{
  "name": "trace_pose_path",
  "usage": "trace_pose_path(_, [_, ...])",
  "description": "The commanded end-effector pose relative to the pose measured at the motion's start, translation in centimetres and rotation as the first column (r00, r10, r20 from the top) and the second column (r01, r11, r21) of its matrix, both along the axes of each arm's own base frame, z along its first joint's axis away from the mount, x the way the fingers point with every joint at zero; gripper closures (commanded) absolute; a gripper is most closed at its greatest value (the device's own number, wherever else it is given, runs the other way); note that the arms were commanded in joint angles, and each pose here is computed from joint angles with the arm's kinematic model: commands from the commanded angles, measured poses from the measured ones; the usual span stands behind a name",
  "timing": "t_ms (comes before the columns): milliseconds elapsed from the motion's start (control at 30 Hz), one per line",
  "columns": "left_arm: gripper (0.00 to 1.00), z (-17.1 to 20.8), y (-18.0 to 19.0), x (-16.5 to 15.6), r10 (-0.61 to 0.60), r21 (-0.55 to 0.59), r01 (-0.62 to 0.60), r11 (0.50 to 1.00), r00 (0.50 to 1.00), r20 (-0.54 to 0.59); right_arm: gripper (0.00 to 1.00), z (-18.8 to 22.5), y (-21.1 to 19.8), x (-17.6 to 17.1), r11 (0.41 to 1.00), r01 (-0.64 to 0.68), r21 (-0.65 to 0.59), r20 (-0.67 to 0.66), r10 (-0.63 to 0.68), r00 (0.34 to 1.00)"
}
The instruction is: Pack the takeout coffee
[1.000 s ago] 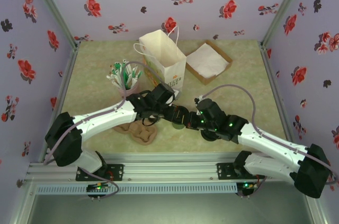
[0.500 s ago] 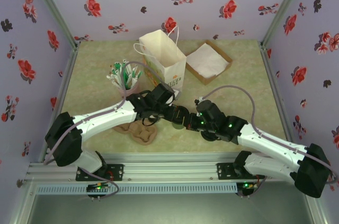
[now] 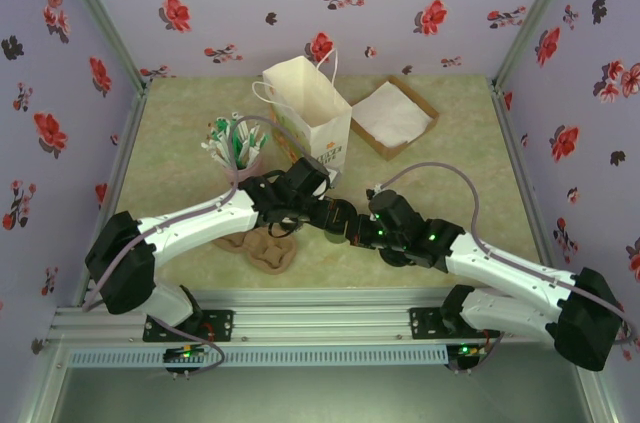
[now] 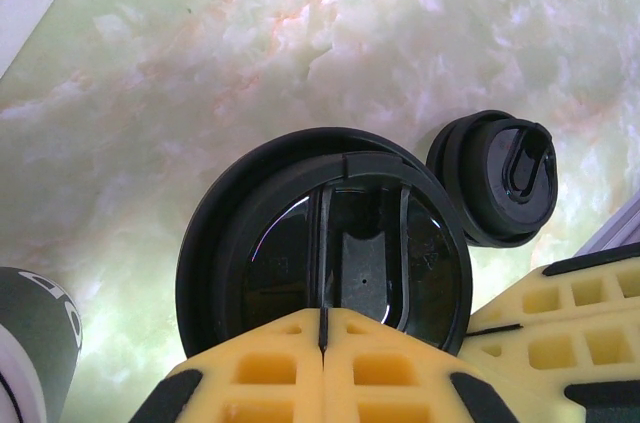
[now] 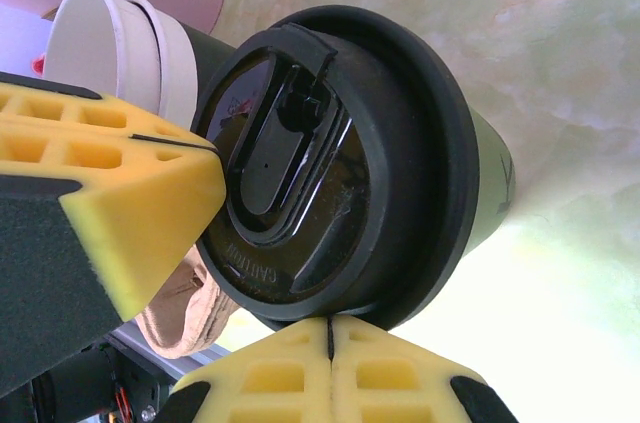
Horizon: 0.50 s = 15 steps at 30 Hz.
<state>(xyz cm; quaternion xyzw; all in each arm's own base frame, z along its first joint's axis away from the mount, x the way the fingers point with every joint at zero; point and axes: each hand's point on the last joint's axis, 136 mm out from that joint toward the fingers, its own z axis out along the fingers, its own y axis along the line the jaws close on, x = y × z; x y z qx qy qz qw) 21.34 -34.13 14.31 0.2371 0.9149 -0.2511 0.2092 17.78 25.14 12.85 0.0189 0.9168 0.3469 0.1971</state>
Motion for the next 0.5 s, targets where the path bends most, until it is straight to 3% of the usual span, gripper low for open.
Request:
trace_pose_path(0, [1.00,0.0,0.0,0.3,0.016,0.003,-0.016,1.000,1.000,-0.013,0.99,-0.5,-1.0,0.1,0.998,0.039,-0.050,0.000,-0.039,0.999])
trace_pose_path(133, [1.00,1.1,-0.1,0.4,0.016,-0.022,-0.016,1.000,1.000,0.004,0.92,1.2,-1.6,0.1,0.997,0.034,-0.069,0.030,-0.032,0.999])
trace_pose_path(233, [0.91,2.7,-0.1,0.4,0.018,-0.053,-0.017,0.998,1.000,0.026,0.83,2.6,-2.2,0.1,0.994,0.025,-0.106,0.053,-0.020,0.998])
trace_pose_path(333, [0.80,4.7,0.1,0.2,0.018,-0.083,-0.014,0.996,0.999,0.047,0.70,3.8,-2.6,0.0,0.990,0.009,-0.140,0.069,0.001,0.998])
trace_pose_path(467, [0.57,7.7,1.1,-0.3,0.028,-0.127,-0.017,0.992,0.996,0.083,0.54,5.3,-3.1,0.2,0.982,-0.004,-0.190,0.093,0.022,0.995])
